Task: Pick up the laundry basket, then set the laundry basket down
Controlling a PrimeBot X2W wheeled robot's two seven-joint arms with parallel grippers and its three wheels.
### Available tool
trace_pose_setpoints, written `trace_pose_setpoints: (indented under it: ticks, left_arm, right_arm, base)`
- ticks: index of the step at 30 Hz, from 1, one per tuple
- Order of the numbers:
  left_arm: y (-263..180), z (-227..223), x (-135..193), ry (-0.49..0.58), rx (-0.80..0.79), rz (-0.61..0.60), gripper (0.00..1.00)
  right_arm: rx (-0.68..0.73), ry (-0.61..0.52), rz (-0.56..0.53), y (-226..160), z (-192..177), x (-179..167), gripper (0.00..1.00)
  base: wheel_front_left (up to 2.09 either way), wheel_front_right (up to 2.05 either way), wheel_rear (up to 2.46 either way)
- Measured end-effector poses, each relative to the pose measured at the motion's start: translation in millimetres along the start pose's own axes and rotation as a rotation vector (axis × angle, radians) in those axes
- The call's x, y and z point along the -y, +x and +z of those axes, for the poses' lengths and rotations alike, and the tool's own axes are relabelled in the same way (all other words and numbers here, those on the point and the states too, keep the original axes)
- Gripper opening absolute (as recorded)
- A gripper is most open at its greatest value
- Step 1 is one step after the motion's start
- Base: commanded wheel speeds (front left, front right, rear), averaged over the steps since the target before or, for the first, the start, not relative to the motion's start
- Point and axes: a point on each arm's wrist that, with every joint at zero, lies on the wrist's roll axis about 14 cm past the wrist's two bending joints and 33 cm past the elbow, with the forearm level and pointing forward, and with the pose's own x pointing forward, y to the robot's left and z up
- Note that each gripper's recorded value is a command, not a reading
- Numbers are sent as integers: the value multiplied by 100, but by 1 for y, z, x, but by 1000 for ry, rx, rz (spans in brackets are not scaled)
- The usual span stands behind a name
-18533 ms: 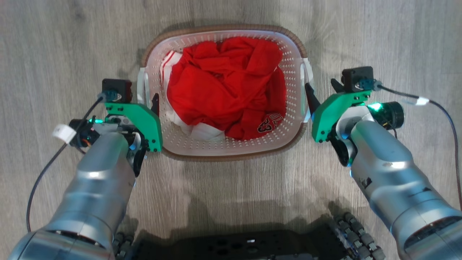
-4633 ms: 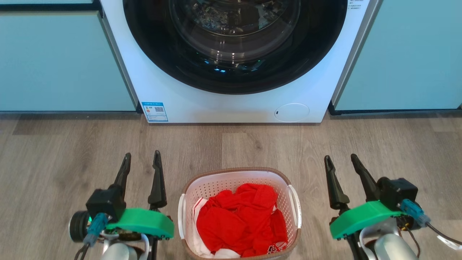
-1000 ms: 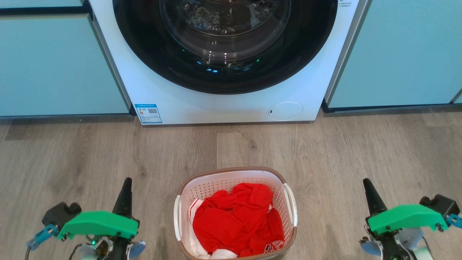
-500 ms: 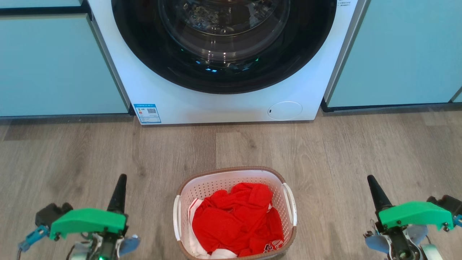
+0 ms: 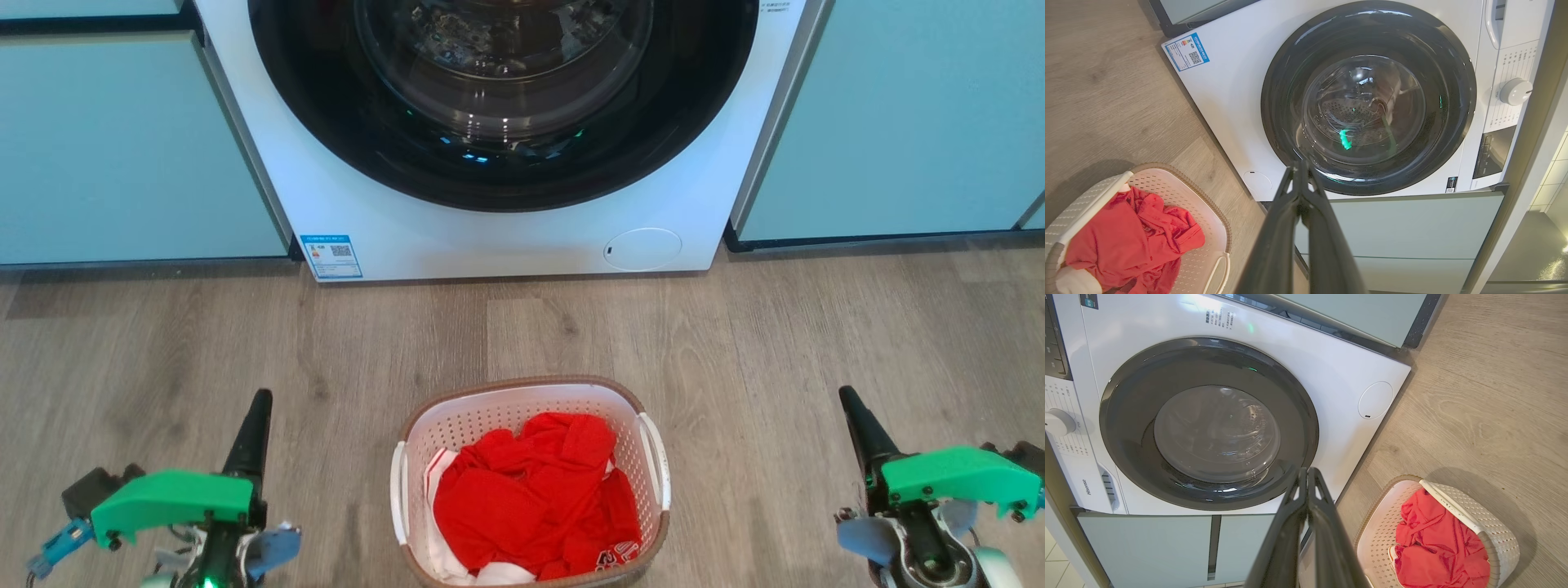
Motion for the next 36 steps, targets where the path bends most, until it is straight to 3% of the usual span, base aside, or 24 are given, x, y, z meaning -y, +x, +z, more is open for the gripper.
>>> trace_pose_setpoints:
  ticks: [24,36]
  left_arm:
    - [9,16,12,-254,15,-67,0]
    - [9,16,12,-261,16,-67,0]
  right_arm:
    - [31,250,18,1,17,-2,0]
    - [32,253,27,3,18,-5,0]
  base:
    - [0,0,0]
    - [0,0,0]
